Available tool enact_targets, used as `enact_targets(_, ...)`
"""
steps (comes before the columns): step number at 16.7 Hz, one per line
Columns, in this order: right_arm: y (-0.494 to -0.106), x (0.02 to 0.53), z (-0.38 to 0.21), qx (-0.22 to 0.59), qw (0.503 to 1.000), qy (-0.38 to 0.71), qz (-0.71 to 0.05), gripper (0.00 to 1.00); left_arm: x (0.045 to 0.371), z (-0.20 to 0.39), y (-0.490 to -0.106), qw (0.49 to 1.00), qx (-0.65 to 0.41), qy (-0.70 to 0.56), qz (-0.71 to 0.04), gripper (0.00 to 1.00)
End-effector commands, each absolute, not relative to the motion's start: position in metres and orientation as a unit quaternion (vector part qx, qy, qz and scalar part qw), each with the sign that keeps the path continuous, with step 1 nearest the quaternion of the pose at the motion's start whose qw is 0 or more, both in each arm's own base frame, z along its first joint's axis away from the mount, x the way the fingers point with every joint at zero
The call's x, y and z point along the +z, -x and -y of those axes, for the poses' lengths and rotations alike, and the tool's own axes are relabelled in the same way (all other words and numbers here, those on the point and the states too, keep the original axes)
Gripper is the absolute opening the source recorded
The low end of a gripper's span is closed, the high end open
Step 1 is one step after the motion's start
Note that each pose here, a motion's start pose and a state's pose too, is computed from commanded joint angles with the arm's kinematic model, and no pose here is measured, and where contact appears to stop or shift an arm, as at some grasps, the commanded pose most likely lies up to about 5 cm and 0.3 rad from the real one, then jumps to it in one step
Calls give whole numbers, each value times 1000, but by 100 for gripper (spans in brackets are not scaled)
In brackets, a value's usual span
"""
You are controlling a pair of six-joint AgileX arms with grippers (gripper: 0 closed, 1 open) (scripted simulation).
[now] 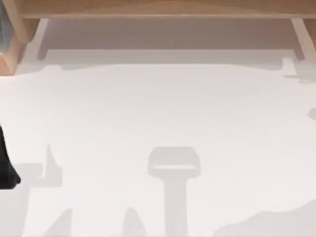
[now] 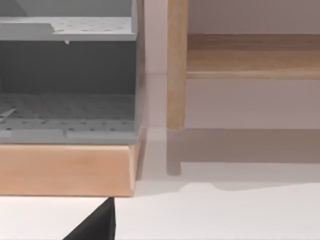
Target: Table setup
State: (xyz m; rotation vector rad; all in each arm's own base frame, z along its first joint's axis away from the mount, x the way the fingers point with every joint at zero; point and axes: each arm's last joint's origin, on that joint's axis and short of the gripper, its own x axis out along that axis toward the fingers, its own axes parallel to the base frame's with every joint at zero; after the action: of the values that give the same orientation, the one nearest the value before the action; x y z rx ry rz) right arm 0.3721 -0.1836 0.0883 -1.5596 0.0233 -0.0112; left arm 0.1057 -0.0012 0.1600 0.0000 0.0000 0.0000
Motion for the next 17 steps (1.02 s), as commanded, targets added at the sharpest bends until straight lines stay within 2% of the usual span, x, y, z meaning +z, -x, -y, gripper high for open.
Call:
enact_targets(3, -381, 86, 183, -1, 713, 701, -12, 0, 160, 1, -106, 1000, 0, 0, 0, 100)
enact_targets(9, -429, 91, 185, -7, 711, 703, -7, 0, 160, 1, -106, 1000, 0, 0, 0, 100)
enact_targets(14, -435, 88, 184, -5, 711, 703, -10, 0, 160, 1, -106, 1000, 0, 0, 0, 100)
enact_targets(17, -435, 88, 184, -5, 711, 703, -10, 23, 160, 1, -106, 1000, 0, 0, 0, 100)
